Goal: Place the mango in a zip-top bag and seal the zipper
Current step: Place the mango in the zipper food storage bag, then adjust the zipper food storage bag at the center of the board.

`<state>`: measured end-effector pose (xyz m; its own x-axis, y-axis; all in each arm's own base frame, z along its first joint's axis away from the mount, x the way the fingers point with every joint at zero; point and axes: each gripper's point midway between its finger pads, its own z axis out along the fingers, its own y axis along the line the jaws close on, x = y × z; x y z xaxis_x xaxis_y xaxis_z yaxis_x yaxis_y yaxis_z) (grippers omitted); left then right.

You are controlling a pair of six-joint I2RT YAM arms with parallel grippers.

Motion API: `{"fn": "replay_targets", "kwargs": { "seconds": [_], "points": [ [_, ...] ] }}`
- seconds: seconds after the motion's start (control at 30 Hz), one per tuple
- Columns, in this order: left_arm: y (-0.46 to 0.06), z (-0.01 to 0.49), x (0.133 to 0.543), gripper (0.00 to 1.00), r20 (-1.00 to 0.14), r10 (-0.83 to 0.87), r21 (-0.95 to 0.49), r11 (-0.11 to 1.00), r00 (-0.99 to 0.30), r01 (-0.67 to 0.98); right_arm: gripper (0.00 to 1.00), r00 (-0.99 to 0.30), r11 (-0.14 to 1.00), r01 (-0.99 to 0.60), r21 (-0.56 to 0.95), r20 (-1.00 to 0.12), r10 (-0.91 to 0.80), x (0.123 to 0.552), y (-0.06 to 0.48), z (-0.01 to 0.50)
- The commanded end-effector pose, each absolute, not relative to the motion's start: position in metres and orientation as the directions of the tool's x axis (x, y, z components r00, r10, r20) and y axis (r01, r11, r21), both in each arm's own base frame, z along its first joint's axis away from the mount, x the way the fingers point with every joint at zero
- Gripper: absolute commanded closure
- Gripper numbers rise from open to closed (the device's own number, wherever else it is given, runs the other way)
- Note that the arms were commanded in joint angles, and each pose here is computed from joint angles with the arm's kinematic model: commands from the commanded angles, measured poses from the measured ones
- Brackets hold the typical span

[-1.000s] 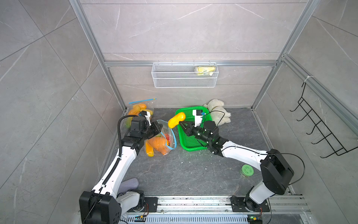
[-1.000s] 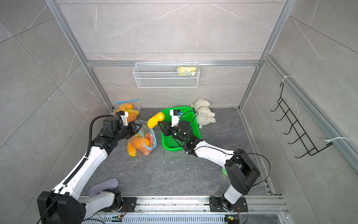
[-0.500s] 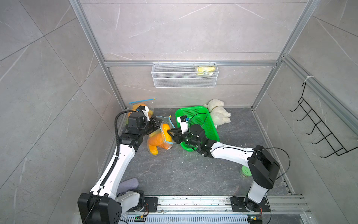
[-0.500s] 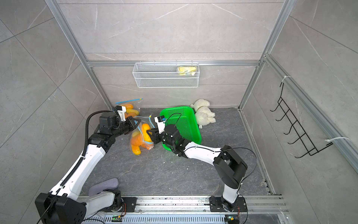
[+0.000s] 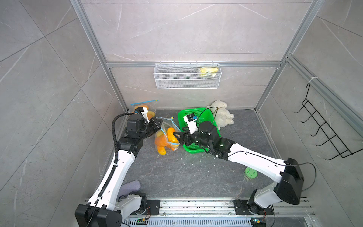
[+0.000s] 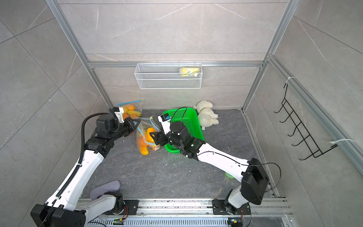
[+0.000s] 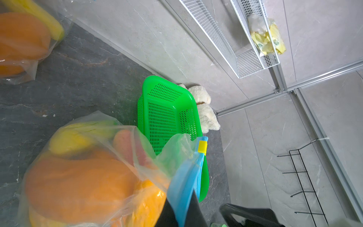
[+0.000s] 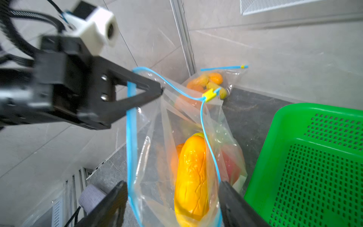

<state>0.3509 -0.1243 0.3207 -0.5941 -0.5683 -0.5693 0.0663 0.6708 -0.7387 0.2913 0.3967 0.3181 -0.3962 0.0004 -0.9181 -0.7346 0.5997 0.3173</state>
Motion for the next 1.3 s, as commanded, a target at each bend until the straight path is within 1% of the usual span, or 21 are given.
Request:
{"fn": "replay_targets", "kwargs": {
  "seconds": [0.0,0.13,0.23,0.37,0.47,0.53,0.67,0.73,0.8,0.87,1.0,1.1,1.17,1.2,1.27],
  "points": [
    [-0.113,0.357,0.356,1.0,-0.577,-0.65,-0.768,0.638,-0.495,0.056,0.22,-0.514,0.66,-0.661,0.357,-0.856,-0.051,0.266,0.391,0.279],
    [-0.103,0.358,0.359,1.0,-0.549,-0.705,-0.788,0.616,-0.45,-0.004,0.22,-0.575,0.622,-0.659,0.424,-0.817,-0.052,0.236,0.405,0.26],
    [-0.107,0.362,0.36,1.0,-0.54,-0.713,-0.796,0.605,-0.447,-0.002,0.19,-0.611,0.563,-0.674,0.479,-0.79,-0.058,0.232,0.427,0.252],
    [-0.119,0.364,0.353,1.0,-0.545,-0.707,-0.795,0.606,-0.45,0.01,0.16,-0.589,0.583,-0.671,0.458,-0.807,-0.044,0.252,0.445,0.258],
    [-0.127,0.365,0.346,1.0,-0.542,-0.71,-0.801,0.599,-0.45,0.022,0.16,-0.606,0.635,-0.625,0.454,-0.795,-0.028,0.277,0.45,0.258],
    [-0.13,0.367,0.342,1.0,-0.541,-0.711,-0.807,0.589,-0.449,0.039,0.17,-0.612,0.678,-0.583,0.447,-0.791,-0.006,0.294,0.448,0.253],
    [-0.136,0.363,0.341,1.0,-0.54,-0.701,-0.807,0.589,-0.466,0.049,0.22,-0.585,0.704,-0.559,0.438,-0.81,0.039,0.311,0.444,0.258],
    [-0.139,0.359,0.342,1.0,-0.531,-0.699,-0.811,0.583,-0.479,0.049,0.29,-0.565,0.74,-0.534,0.409,-0.824,0.048,0.321,0.439,0.261],
    [-0.142,0.358,0.342,1.0,-0.526,-0.697,-0.814,0.578,-0.488,0.052,0.4,-0.559,0.756,-0.513,0.406,-0.827,0.065,0.332,0.433,0.264],
    [-0.145,0.358,0.341,1.0,-0.526,-0.694,-0.815,0.576,-0.492,0.059,0.49,-0.554,0.76,-0.511,0.401,-0.83,0.065,0.339,0.43,0.266],
    [-0.149,0.355,0.343,1.0,-0.525,-0.686,-0.814,0.577,-0.503,0.063,0.67,-0.539,0.722,-0.565,0.398,-0.841,0.043,0.342,0.439,0.269],
    [-0.153,0.354,0.345,0.99,-0.528,-0.676,-0.814,0.576,-0.515,0.078,0.85,-0.533,0.715,-0.589,0.376,-0.846,0.006,0.344,0.444,0.268],
    [-0.154,0.356,0.344,0.92,-0.543,-0.664,-0.804,0.587,-0.514,0.093,0.9,-0.527,0.711,-0.602,0.364,-0.85,-0.011,0.344,0.444,0.267],
    [-0.153,0.358,0.344,0.88,-0.552,-0.661,-0.799,0.594,-0.508,0.096,0.97,-0.526,0.71,-0.604,0.361,-0.851,-0.015,0.346,0.443,0.265],
    [-0.15,0.363,0.341,0.71,-0.586,-0.645,-0.779,0.615,-0.491,0.121,1.0,-0.527,0.685,-0.629,0.367,-0.849,-0.029,0.346,0.443,0.265]
  ]
}}
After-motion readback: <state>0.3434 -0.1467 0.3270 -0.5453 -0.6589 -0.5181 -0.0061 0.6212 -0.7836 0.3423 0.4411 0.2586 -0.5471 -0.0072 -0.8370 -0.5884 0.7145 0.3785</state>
